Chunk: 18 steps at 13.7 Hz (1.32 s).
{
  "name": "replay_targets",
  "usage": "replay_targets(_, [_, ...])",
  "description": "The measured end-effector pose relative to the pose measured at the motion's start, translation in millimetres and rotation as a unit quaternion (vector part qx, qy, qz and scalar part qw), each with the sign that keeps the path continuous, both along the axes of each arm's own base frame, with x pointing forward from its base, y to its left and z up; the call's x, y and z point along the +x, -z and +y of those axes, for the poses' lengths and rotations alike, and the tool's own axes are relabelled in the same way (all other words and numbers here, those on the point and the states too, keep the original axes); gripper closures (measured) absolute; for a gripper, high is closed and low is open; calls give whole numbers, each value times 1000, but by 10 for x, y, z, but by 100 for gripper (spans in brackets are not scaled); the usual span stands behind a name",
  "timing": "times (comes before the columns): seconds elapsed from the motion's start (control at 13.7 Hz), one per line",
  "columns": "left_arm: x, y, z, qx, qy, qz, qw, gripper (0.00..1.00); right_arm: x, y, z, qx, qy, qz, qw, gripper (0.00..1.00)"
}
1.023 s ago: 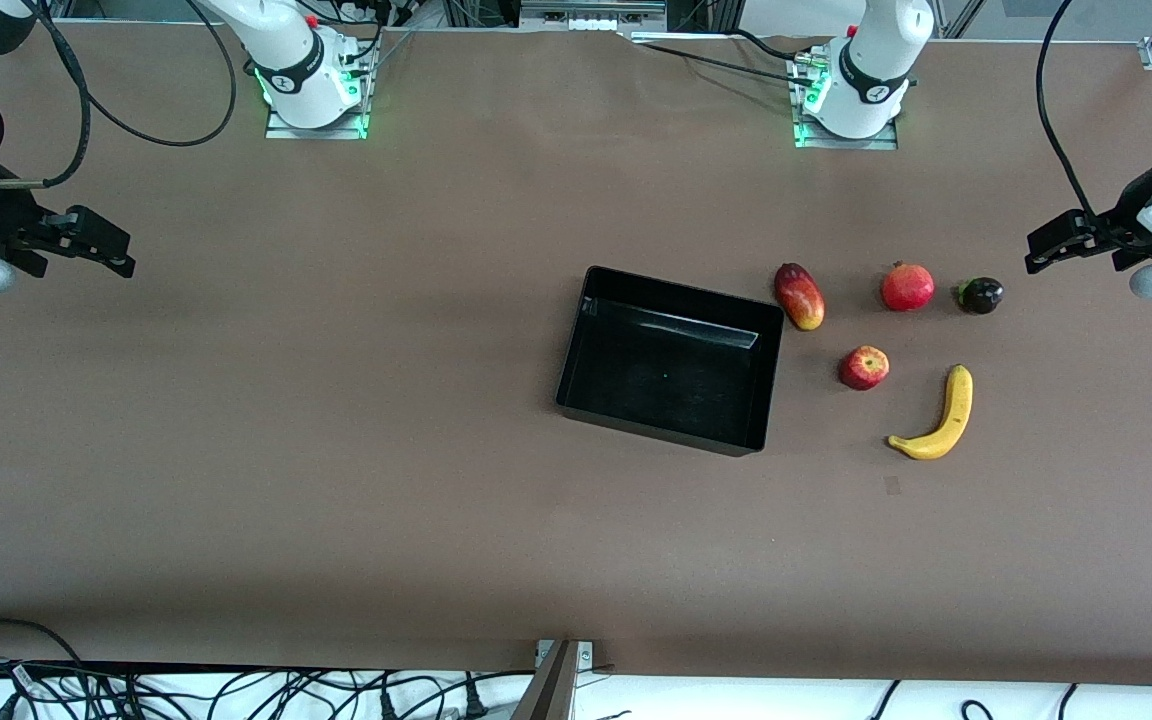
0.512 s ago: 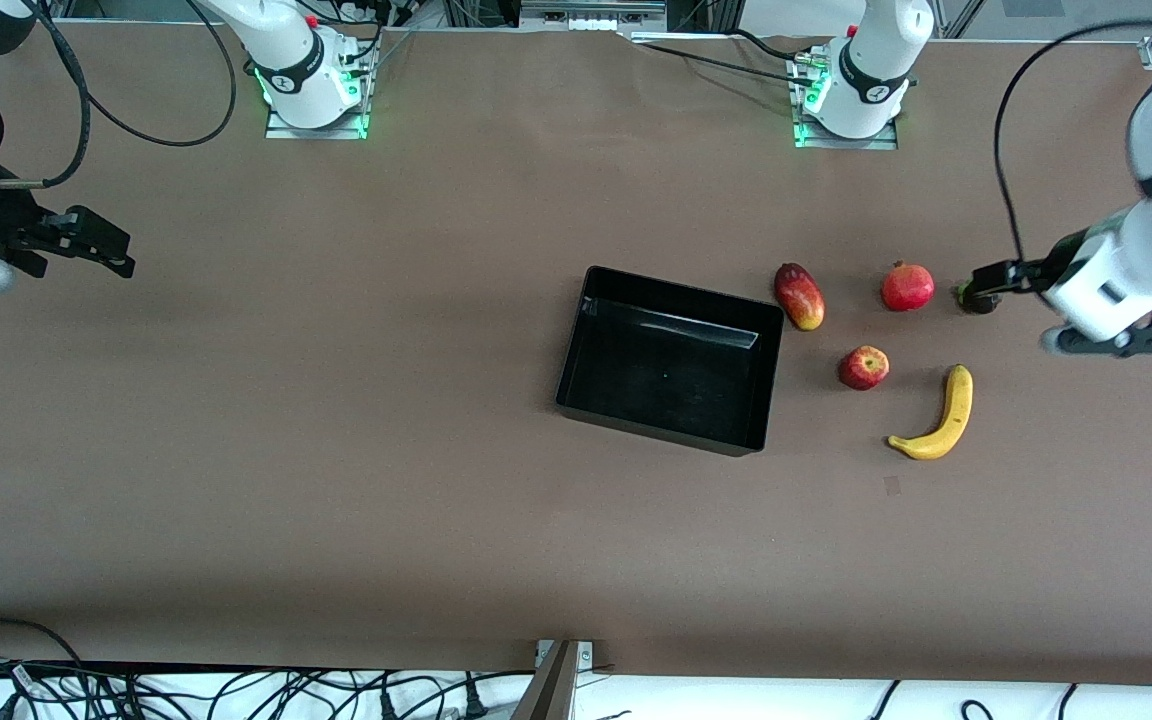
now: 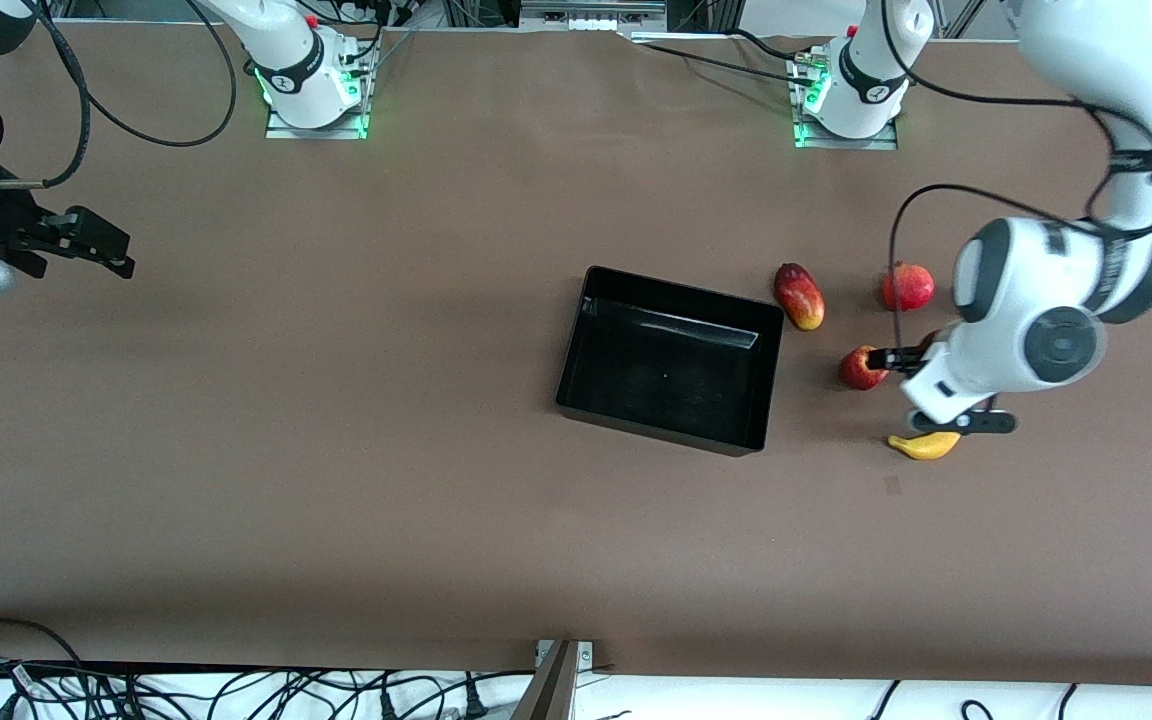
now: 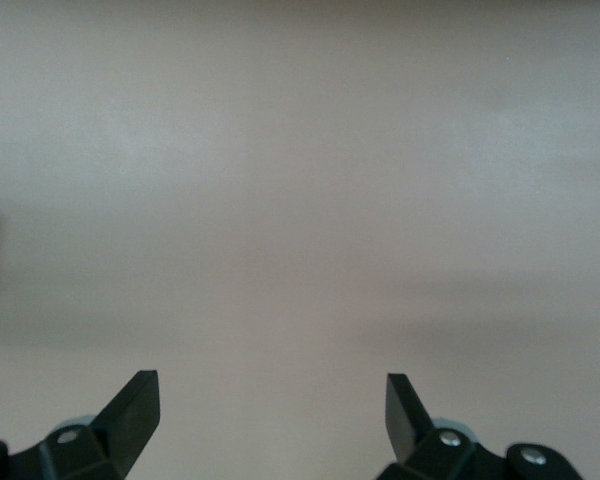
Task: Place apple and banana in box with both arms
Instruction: 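Reach the left gripper down and grasp the small red apple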
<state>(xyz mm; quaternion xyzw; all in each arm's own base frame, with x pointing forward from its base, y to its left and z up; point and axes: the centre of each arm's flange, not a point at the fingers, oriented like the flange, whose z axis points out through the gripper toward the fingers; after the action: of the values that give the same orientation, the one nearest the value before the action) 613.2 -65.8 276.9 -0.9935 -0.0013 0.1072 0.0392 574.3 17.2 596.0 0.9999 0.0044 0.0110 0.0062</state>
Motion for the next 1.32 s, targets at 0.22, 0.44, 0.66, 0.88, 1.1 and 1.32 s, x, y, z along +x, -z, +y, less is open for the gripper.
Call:
replay_targets(0.22, [-84, 419, -53, 1, 1, -4, 1000, 0, 0, -2, 0, 0, 0, 0, 1000, 0])
replay_targets(0.44, [-100, 516, -2, 20, 16, 2, 1000, 0, 1, -3, 0, 0, 0, -1, 1000, 0])
replay_targets(0.66, [-195, 760, 15, 26, 13, 25, 999, 0, 4, -6, 1, 0, 0, -2, 1000, 0])
replay_targets(0.88, [-245, 937, -10, 29, 9, 38, 999, 9, 5, -7, 1, 0, 0, -3, 1000, 0])
replay_targets(1.1, [-200, 894, -20, 29, 8, 32, 999, 29, 5, -7, 1, 0, 0, -3, 1000, 0])
replay_targets(1.32, [-33, 681, -37, 27, 7, 12, 1000, 29, 6, -8, 0, 0, 0, -3, 1000, 0])
